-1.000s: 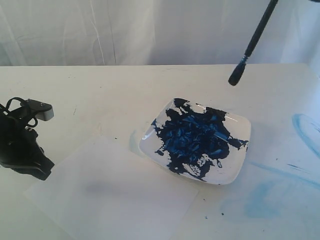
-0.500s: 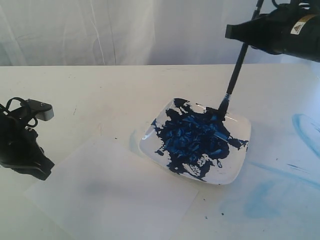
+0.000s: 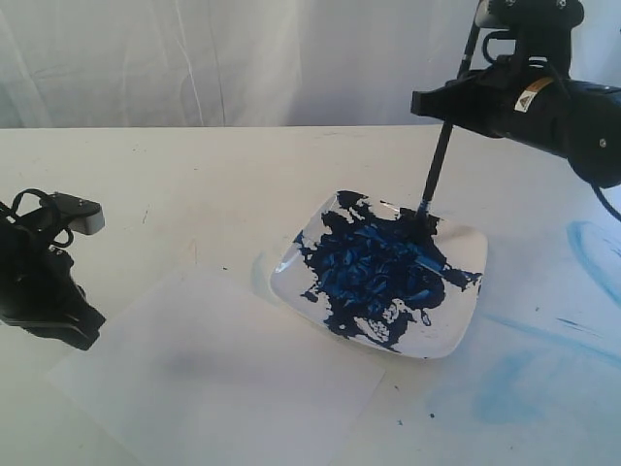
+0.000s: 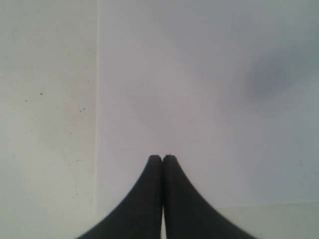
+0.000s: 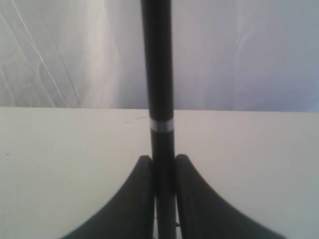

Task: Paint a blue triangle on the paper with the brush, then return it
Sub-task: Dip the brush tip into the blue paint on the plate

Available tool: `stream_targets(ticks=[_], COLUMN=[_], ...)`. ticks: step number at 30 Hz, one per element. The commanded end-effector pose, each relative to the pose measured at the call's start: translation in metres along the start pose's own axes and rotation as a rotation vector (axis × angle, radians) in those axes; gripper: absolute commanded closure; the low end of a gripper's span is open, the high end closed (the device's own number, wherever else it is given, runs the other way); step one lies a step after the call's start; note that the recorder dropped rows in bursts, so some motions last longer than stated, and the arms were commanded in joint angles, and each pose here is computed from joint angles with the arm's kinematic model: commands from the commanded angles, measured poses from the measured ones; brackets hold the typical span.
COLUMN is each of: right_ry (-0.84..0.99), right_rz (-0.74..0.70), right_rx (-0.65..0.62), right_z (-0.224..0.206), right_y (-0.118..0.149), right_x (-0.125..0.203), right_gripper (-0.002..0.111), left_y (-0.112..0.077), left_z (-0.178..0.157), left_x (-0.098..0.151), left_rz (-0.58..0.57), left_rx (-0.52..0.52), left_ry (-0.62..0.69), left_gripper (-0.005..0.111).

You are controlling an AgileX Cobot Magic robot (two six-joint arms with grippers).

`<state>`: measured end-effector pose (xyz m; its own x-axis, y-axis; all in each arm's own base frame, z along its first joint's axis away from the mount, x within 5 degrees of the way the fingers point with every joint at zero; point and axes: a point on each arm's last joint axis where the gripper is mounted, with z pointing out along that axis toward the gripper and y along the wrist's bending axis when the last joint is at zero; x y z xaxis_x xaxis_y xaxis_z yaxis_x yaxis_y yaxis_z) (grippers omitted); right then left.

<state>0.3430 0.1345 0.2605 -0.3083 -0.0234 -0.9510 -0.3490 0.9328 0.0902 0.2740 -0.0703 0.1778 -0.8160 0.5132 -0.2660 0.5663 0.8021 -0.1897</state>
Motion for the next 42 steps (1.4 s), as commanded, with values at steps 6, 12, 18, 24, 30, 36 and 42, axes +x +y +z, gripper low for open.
stream_targets(ticks=[6, 12, 18, 24, 30, 36, 42], right_ry=[-0.043, -0.020, -0.005, -0.114, -0.203, -0.146, -0.113], right_rz=[-0.091, -0.085, -0.083, -0.048, -0.051, -0.017, -0.005], right_rx=[-0.020, -0.017, -0.016, -0.038, -0.076, -0.074, -0.071], right_z=[-0.004, 0.003, 0.005, -0.003, -0.002, 0.009, 0.010], right_y=[0.003, 0.001, 0.001, 0.006, 0.015, 0.014, 0.014], right_x=[-0.006, 0.002, 0.006, -0.011, -0.016, -0.001, 0.003], right_gripper=[0.108, 0.108, 0.108, 0.108, 0.108, 0.108, 0.108], left_y=[-0.003, -0.003, -0.003, -0.003, -0.003, -0.003, -0.003], left_z=[0.001, 0.001, 0.001, 0.001, 0.001, 0.001, 0.001], left_x=[0.002, 0.002, 0.002, 0.002, 0.002, 0.002, 0.002], left_rz=[-0.005, -0.005, -0.005, -0.005, -0.005, -0.005, -0.005], left_rx=[0.018, 0.020, 0.020, 0.020, 0.020, 0.020, 0.020], left_ry=[0.010, 0.012, 0.012, 0.012, 0.012, 0.012, 0.012], left_gripper=[0.107, 0.107, 0.107, 0.107, 0.107, 0.107, 0.107])
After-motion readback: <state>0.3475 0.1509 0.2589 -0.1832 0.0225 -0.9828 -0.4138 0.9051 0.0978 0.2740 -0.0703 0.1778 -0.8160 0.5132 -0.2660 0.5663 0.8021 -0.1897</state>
